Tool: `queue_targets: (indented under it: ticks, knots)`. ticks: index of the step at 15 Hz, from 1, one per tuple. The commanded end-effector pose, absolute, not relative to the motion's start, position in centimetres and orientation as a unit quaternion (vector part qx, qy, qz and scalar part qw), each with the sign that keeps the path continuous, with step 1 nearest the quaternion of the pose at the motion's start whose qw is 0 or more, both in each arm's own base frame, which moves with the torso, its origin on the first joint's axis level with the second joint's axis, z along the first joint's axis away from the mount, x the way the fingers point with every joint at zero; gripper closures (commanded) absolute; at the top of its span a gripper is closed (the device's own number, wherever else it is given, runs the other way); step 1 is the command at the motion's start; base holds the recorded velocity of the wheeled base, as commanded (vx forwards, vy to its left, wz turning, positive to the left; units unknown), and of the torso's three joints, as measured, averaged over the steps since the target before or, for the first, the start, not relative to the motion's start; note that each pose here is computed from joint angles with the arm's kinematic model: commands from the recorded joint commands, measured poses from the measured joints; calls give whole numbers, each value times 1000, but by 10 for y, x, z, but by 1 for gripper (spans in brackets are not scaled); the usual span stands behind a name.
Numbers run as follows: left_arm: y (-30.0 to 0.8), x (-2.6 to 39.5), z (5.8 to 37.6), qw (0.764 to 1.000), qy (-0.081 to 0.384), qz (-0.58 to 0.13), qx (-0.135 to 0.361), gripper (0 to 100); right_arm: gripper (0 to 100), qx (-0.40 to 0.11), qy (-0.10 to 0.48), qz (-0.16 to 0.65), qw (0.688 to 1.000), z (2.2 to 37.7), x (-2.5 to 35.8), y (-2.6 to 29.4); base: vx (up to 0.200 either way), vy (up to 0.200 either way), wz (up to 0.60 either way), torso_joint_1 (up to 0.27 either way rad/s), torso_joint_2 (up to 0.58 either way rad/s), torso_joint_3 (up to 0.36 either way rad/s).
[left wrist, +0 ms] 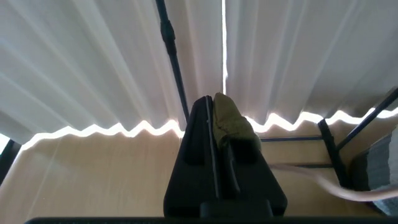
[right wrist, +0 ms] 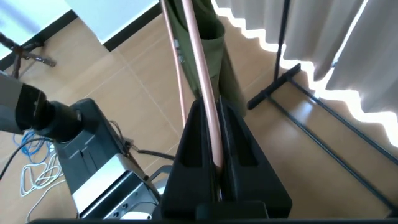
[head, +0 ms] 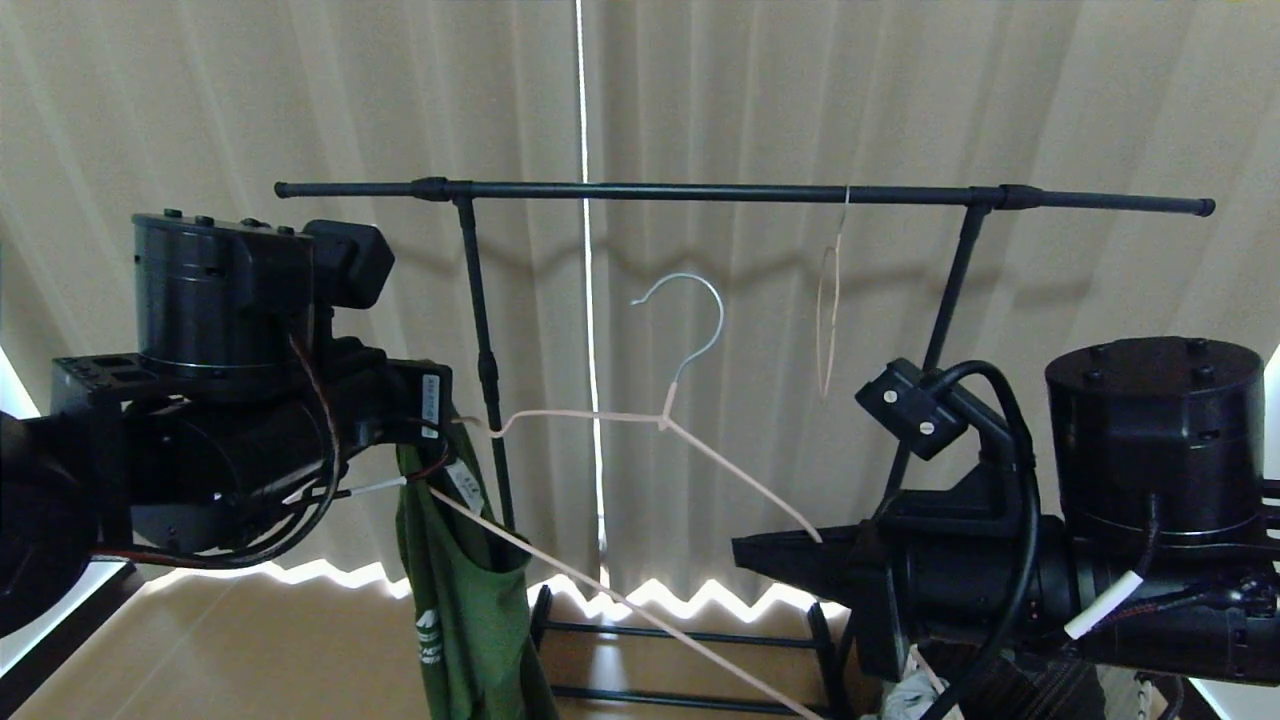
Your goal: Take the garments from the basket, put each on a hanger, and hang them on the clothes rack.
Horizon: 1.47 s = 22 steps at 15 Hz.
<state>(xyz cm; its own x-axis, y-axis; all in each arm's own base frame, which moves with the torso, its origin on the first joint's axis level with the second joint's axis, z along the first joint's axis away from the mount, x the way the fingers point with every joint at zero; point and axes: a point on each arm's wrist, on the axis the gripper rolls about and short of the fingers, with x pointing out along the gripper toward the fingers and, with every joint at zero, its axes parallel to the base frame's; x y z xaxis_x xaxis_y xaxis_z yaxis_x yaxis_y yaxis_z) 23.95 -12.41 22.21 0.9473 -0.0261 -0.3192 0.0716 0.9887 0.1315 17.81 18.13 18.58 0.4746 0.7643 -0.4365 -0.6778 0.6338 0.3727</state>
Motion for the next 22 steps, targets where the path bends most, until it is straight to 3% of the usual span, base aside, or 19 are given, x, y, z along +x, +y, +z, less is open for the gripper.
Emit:
queue_targets:
  ticks: [1,6,12,22]
  knots:
    - [-124,240,222,984,162,-23,71,100,100,72,294,422,855,183,179,184,0,0,0,0,0,0]
    - [-117,238,218,979,180,18,90,100,100,61,296,343,889,172,192,191,0,0,0,0,0,0]
    - [-121,228,218,976,199,9,86,100,100,83,289,334,893,178,199,198,0,0,0,0,0,0]
    - [-167,207,254,985,157,-72,-20,100,100,94,260,363,890,176,207,226,0,0,0,0,0,0]
